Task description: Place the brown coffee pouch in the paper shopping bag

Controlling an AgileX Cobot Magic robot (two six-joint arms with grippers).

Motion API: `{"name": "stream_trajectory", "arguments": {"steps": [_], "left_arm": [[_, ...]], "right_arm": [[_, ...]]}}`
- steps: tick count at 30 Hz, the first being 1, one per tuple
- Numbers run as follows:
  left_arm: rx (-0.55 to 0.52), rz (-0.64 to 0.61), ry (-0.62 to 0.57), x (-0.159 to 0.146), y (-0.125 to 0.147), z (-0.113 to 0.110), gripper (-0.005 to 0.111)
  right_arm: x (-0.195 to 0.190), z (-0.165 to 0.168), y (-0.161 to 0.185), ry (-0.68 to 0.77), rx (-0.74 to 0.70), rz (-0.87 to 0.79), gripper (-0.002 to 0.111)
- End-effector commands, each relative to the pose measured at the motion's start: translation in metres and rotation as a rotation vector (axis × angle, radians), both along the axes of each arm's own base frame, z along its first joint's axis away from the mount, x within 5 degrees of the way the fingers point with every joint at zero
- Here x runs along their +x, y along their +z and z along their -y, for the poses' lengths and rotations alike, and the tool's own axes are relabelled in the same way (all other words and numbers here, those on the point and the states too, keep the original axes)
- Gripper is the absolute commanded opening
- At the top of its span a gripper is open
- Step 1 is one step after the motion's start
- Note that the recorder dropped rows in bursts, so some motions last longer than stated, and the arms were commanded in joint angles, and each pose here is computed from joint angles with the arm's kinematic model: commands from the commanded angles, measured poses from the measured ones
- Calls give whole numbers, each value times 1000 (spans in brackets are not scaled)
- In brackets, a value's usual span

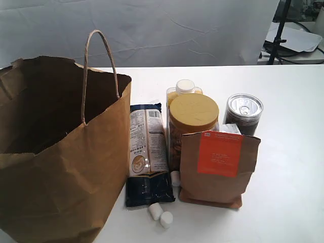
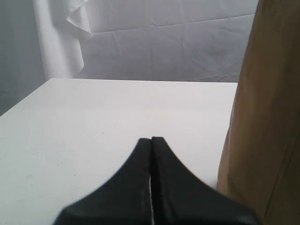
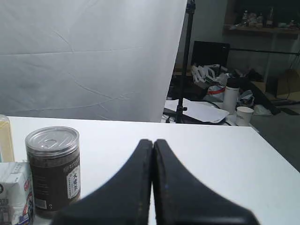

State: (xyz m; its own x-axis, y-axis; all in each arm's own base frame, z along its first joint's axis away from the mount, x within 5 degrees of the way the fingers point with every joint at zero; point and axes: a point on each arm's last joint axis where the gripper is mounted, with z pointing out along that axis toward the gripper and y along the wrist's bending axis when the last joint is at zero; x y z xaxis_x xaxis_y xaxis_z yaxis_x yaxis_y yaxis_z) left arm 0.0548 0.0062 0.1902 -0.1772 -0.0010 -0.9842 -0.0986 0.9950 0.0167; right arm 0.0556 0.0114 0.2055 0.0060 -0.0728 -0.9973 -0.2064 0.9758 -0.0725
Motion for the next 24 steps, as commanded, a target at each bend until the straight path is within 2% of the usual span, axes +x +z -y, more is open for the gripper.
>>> {"name": "stream_trajectory", "arguments": {"steps": [1,5,6,7,9,11,13,15,17,19,20,23,24], "left_arm": [[2,5,4,0,-1,0,0],[2,5,4,0,-1,0,0],[2,5,4,0,-1,0,0],[2,5,4,0,-1,0,0],[2,5,4,0,-1,0,0],[2,5,4,0,-1,0,0],[2,5,4,0,-1,0,0],[2,5,4,0,-1,0,0],[2,5,4,0,-1,0,0],[2,5,4,0,-1,0,0],[2,5,4,0,-1,0,0],[2,5,4,0,-1,0,0],[2,5,4,0,-1,0,0]], "right_arm": [[0,0,0,1,-7,12,0],[0,0,0,3,15,9,0],[0,0,1,7,72,7,0],[-1,-1,6,19,232,31,0],[-2,1,17,29,368,127,0],[-9,2,48,71,436,242,0],[-15,0,96,134,410,319,0],[-8,-4,124,180,406,301,0],[8,-16,152,249,402,180,0],[20,-27,162,287,348,71,0],[27,-34,165,306,303,8,0],[51,-70,176,435,-3,-282,0],[54,-78,179,478,-73,-333,0]]}}
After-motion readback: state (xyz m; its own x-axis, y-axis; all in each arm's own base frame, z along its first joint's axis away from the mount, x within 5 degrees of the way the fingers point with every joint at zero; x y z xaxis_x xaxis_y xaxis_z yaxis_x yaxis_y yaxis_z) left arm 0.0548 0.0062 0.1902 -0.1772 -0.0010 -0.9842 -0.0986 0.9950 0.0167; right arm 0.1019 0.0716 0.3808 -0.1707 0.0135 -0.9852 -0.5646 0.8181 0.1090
